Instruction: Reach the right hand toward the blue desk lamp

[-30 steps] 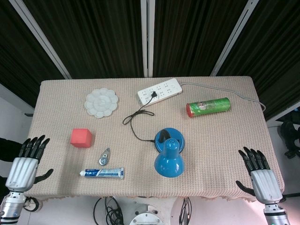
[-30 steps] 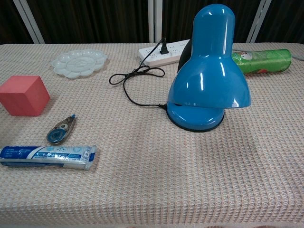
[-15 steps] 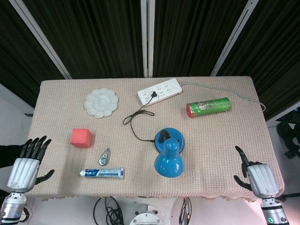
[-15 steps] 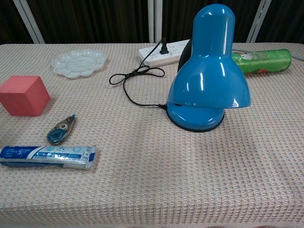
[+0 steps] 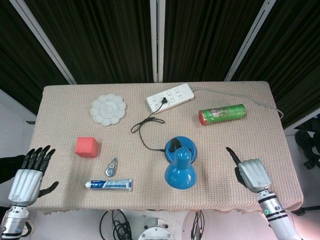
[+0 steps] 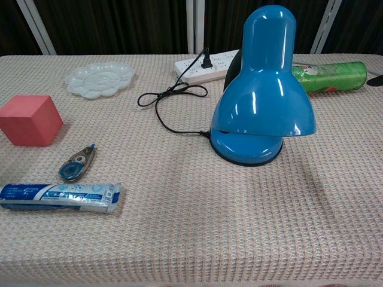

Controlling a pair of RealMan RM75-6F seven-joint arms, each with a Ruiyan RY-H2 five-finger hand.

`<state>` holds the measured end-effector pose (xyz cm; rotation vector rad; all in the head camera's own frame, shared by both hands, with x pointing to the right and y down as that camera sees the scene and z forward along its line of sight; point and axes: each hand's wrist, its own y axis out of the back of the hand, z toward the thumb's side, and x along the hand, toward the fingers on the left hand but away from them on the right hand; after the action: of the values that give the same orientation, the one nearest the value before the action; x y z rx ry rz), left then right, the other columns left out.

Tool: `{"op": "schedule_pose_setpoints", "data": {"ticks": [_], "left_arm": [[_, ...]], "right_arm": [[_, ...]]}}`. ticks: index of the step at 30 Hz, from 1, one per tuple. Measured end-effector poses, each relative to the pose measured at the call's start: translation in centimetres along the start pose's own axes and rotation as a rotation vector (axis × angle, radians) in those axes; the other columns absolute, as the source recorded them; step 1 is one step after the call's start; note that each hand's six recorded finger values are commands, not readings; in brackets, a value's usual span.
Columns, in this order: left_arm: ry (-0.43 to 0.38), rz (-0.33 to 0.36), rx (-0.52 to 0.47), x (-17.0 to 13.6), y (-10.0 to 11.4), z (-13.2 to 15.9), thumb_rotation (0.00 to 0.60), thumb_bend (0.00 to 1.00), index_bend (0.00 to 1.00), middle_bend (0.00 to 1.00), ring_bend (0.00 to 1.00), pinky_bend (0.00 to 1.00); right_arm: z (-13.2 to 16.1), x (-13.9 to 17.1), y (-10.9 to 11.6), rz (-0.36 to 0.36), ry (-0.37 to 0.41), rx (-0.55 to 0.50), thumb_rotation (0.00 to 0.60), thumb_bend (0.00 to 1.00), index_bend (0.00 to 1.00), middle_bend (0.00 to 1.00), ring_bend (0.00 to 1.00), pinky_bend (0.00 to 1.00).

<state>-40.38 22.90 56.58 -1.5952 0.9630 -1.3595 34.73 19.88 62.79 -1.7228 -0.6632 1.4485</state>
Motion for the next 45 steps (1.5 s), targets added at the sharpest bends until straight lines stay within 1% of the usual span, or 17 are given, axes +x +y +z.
{"op": "schedule_pose_setpoints", "data": {"ticks": [4,8,14,19,28,36,45], "left_arm": [[0.002,-0.002,0.000,0.0,-0.1,0.0,0.600,0.14,0.03,0.00,0.00,0.00],[0.005,-0.004,0.002,0.0,-0.1,-0.1,0.600,0.14,0.03,0.00,0.00,0.00],[0.006,-0.008,0.005,0.0,-0.3,-0.1,0.600,0.14,0.03,0.00,0.00,0.00],[0.008,-0.007,0.004,0.0,-0.3,-0.1,0.600,0.15,0.03,0.00,0.00,0.00],[0.009,-0.006,0.001,0.0,-0.2,-0.2,0.600,0.14,0.03,0.00,0.00,0.00],[0.007,-0.007,0.002,0.0,-0.2,-0.2,0.600,0.14,0.03,0.00,0.00,0.00],[0.008,-0.005,-0.001,0.0,-0.2,-0.2,0.600,0.14,0.03,0.00,0.00,0.00]], "right_arm": [[1.4,-2.6,-0.9,0.064,0.016,0.035,0.600,0.66,0.00,0.95,0.85,0.85],[3.4,-4.4,-1.7,0.127,0.059,0.044,0.600,0.68,0.00,0.95,0.85,0.85],[6.2,-6.2,-2.0,0.172,0.113,0.055,0.600,0.73,0.00,0.95,0.85,0.85],[7.9,-7.3,-2.2,0.196,0.142,0.063,0.600,0.73,0.00,0.95,0.85,0.85],[8.7,-8.1,-3.4,0.252,0.133,0.068,0.600,0.73,0.00,0.95,0.85,0.85],[9.3,-8.6,-3.6,0.265,0.142,0.073,0.600,0.73,0.00,0.95,0.85,0.85],[9.2,-8.5,-4.2,0.290,0.133,0.086,0.600,0.73,0.00,0.95,0.85,0.85]]}}
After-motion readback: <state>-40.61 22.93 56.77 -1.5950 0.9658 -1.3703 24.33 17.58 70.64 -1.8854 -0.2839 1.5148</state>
